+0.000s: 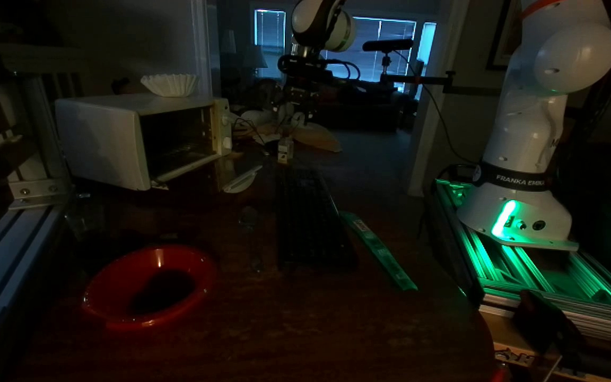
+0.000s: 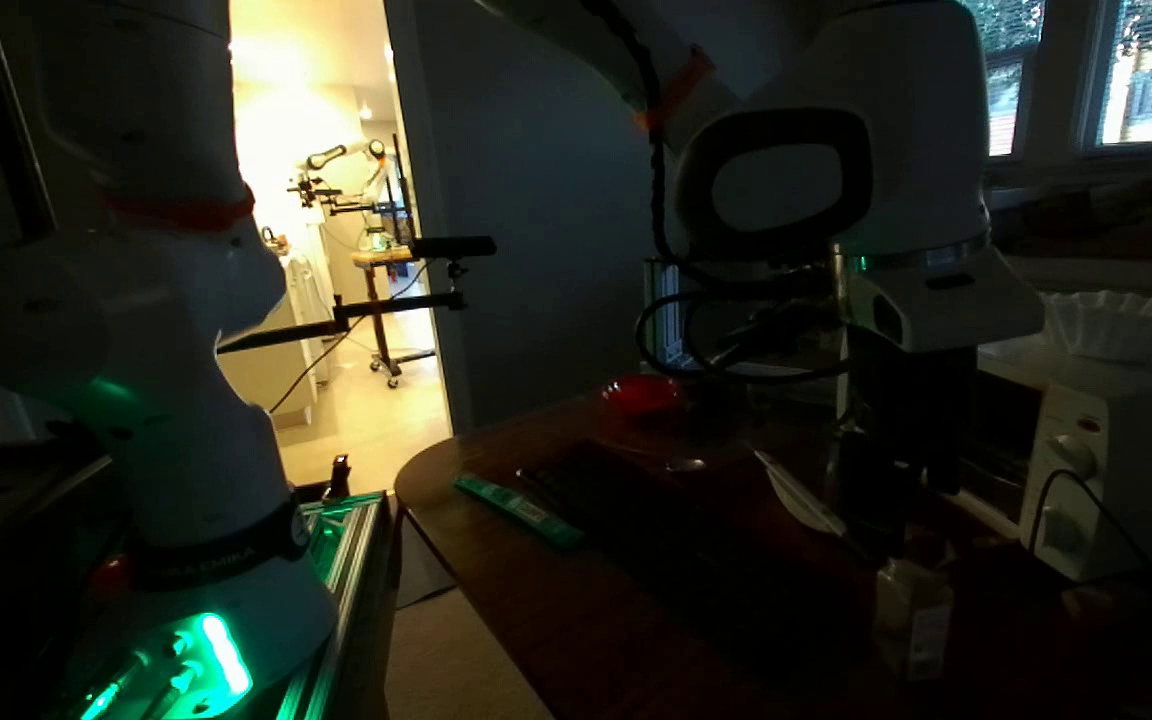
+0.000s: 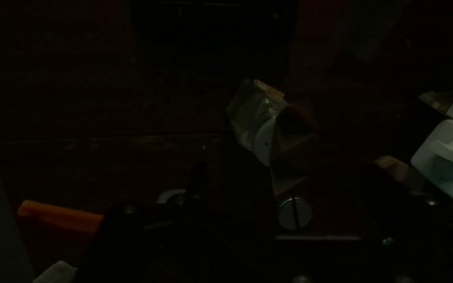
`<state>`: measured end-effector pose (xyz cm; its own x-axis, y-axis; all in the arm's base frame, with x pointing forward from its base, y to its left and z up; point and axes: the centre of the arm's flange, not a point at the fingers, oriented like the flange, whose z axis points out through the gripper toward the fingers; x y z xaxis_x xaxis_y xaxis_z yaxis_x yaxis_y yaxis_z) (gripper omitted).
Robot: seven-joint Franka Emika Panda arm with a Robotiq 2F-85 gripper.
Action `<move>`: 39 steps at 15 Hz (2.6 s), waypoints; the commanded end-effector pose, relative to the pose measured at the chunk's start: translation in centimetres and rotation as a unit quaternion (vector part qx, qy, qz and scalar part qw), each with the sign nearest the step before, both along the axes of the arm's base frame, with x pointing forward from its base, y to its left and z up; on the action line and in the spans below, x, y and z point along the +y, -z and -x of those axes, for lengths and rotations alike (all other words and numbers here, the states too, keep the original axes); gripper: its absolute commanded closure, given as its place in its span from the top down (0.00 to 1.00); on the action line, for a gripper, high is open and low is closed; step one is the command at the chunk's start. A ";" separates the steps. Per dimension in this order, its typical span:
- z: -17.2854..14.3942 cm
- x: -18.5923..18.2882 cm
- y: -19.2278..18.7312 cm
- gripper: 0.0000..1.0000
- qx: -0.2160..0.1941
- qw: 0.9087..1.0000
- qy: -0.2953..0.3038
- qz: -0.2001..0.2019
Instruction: Pick up the object from the table and put it in the bowl
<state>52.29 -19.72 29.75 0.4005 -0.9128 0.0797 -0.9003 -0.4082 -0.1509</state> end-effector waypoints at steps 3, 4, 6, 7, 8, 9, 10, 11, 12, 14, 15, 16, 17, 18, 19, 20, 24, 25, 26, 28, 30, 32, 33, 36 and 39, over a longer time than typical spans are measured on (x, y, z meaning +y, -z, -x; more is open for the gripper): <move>-1.0 -0.5 1.7 0.85 -0.004 1.000 0.000 -0.009; -1.0 -0.4 1.9 0.76 -0.004 1.000 0.000 -0.009; -1.0 -0.3 2.1 0.62 -0.003 1.000 -0.001 -0.012; -1.1 -0.3 2.2 0.55 -0.003 1.000 -0.003 -0.013; -1.1 -0.2 2.3 0.53 -0.003 1.000 -0.005 -0.014; -1.1 -0.1 2.3 0.51 -0.003 1.000 -0.007 -0.014; -1.2 0.0 2.2 0.50 -0.003 1.000 -0.008 -0.014; -1.2 0.1 2.2 0.37 -0.004 1.000 -0.010 -0.013; -1.3 0.1 2.2 0.31 -0.004 1.000 -0.012 -0.012; -1.4 0.1 2.3 0.24 -0.002 1.000 -0.015 -0.011; -1.5 0.0 2.4 0.14 -0.002 1.000 -0.016 -0.011; -1.5 0.0 2.3 0.03 -0.003 1.000 -0.016 -0.011; -1.6 0.0 2.2 0.06 -0.003 1.000 -0.016 -0.011; -1.6 -0.1 2.2 0.06 -0.004 1.000 -0.015 -0.011; -1.6 0.1 1.6 0.06 -0.006 1.000 -0.016 -0.012; -1.5 0.5 0.5 0.06 -0.008 1.000 -0.020 -0.013; -2.2 2.7 -4.9 0.06 -0.032 0.998 -0.046 0.008; -2.7 3.3 -6.3 0.06 -0.044 0.997 -0.057 0.015; -3.3 3.7 -7.6 0.06 -0.053 0.996 -0.066 0.022; -4.5 4.6 -10.7 0.06 -0.076 0.993 -0.087 0.037; -6.0 5.2 -13.5 0.06 -0.096 0.989 -0.104 0.046; -7.3 6.0 -15.9 0.06 -0.123 0.985 -0.112 0.051; -8.2 6.5 -17.1 0.06 -0.136 0.982 -0.122 0.056; -10.9 8.0 -19.4 0.06 -0.172 0.970 -0.146 0.091; -13.3 8.9 -20.2 0.06 -0.198 0.955 -0.172 0.137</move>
<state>62.35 -11.25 50.02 0.5644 -0.7091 0.4226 -0.6356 -0.7000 -0.3257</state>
